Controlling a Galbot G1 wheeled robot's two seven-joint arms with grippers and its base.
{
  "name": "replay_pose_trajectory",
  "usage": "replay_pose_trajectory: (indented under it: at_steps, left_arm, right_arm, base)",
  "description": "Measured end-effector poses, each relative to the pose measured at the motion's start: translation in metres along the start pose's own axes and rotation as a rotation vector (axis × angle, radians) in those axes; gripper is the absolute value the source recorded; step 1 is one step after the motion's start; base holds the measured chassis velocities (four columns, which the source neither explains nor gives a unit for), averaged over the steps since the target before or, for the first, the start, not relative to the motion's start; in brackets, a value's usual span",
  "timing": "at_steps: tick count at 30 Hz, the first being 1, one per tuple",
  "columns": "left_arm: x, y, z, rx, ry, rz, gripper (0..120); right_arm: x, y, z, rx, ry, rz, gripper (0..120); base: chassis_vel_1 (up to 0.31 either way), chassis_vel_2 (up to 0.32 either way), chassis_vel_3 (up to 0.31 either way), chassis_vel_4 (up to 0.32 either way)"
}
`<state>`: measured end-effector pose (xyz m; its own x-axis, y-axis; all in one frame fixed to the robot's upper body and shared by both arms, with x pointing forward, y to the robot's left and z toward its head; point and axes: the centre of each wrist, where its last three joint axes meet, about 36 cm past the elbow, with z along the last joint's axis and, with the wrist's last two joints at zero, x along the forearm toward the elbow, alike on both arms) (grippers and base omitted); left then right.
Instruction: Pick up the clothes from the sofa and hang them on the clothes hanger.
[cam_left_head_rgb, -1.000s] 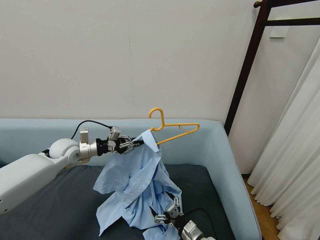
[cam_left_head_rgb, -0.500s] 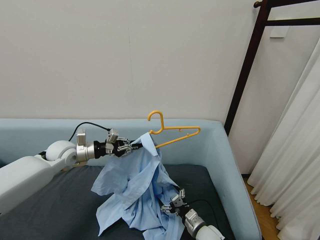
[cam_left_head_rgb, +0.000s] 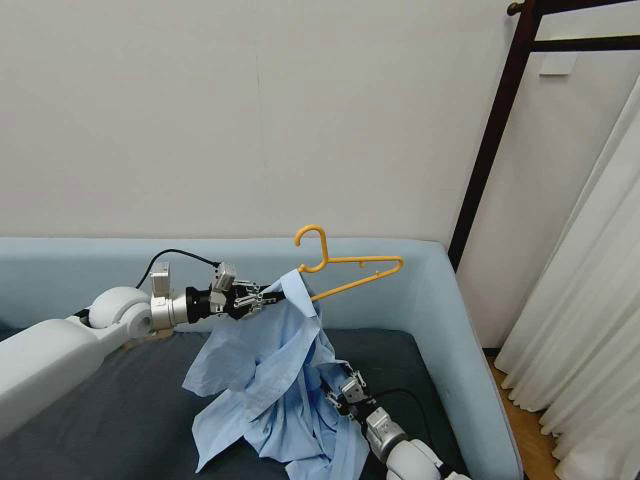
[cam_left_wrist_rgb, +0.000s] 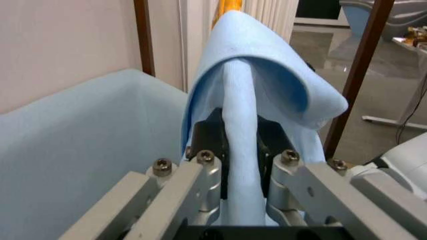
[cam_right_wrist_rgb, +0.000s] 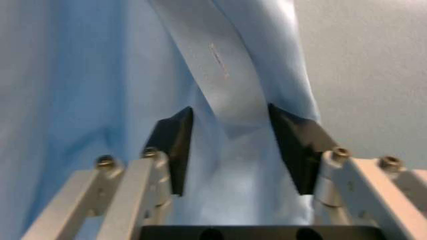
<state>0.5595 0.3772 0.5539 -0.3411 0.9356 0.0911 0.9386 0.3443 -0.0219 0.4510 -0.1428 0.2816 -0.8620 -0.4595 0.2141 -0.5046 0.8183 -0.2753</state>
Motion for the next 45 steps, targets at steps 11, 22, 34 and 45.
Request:
replay_pose_trajectory:
  at_steps: [11,22,34,45]
  left_arm:
    - [0.032,-0.019,0.002,0.033,-0.009,-0.038,8]
    - [0.047,-0.018,0.005,0.022,0.0,-0.075,8]
    - [0.045,-0.007,0.014,0.023,-0.012,-0.105,8]
    - [0.04,-0.008,0.014,0.032,-0.023,-0.103,8]
  right_arm:
    - [-0.02,-0.002,-0.008,-0.011,0.091,0.069,1]
    - [0.011,-0.003,-0.009,-0.032,0.077,0.083,0]
    - [0.06,-0.005,0.005,0.048,0.016,0.049,7]
    - [0.031,0.031,-0.013,0.143,-0.065,0.022,47]
  base:
    - [0.0,0.0,0.0,0.0]
    - [0.0,0.0,0.0,0.0]
    - [0.0,0.0,0.0,0.0]
    - [0.0,0.0,0.0,0.0]
